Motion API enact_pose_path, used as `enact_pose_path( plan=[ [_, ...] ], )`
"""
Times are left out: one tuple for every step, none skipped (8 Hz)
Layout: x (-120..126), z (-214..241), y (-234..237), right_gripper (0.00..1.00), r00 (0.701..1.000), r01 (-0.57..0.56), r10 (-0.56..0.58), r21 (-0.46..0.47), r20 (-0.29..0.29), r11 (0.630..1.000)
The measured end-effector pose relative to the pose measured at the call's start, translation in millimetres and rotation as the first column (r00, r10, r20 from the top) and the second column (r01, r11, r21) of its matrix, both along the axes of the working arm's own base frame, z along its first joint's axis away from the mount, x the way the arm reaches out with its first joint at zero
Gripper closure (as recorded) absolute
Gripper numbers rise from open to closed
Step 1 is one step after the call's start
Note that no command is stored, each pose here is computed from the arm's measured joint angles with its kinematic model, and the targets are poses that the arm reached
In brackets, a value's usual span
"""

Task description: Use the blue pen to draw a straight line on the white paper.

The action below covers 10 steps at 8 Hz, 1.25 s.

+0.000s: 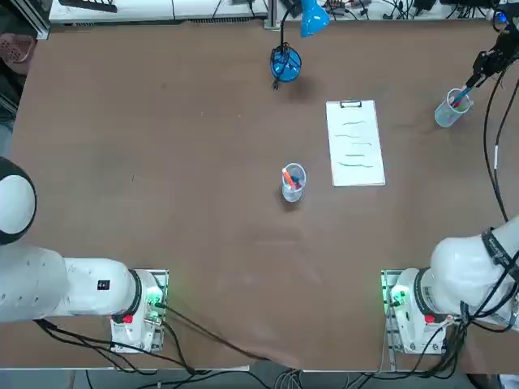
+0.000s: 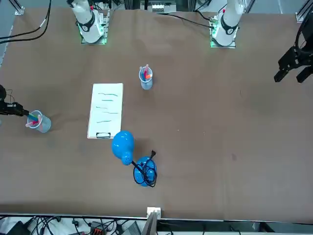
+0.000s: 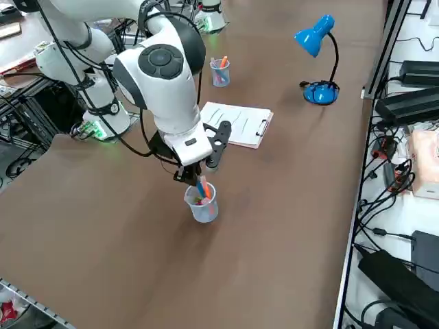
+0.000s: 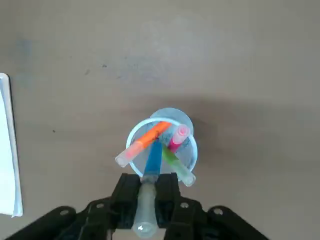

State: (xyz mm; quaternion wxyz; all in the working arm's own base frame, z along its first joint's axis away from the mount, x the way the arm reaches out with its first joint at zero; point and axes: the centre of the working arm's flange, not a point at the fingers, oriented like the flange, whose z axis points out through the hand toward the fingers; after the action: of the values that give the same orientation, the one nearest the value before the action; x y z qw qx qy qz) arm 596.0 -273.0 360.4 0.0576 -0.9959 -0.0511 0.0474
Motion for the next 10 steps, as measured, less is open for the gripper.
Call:
enact_pose_path(
  plan=[
    [0.4,-0.9,0.1,0.78,1.0,-0.001,0.001,0.0,0.001,1.0],
    [0.8,-1.6,0.0,0.78,1.0,-0.002,0.002,-0.001,0.003,1.0],
    [1.4,-2.4,-0.3,0.78,1.0,-0.003,0.003,-0.003,0.008,1.0],
    [1.7,-5.6,-0.5,0.78,1.0,-0.01,0.01,-0.002,0.01,1.0],
    [1.8,-10.8,-0.5,0.78,1.0,-0.015,0.015,0.006,0.008,1.0],
    [2.3,-15.3,-0.5,0.77,1.0,-0.014,0.014,0.017,0.008,1.0],
    [2.6,-17.8,-0.7,0.6,1.0,-0.014,0.014,0.024,0.01,1.0],
    [2.8,-17.2,-1.1,0.41,1.0,-0.014,0.014,0.024,0.012,1.0],
    [3.4,-15.6,-1.6,0.24,1.0,-0.014,0.014,0.022,0.015,1.0],
    [4.7,-12.3,-2.2,0.03,1.0,-0.015,0.014,0.019,0.022,1.0]
  ],
)
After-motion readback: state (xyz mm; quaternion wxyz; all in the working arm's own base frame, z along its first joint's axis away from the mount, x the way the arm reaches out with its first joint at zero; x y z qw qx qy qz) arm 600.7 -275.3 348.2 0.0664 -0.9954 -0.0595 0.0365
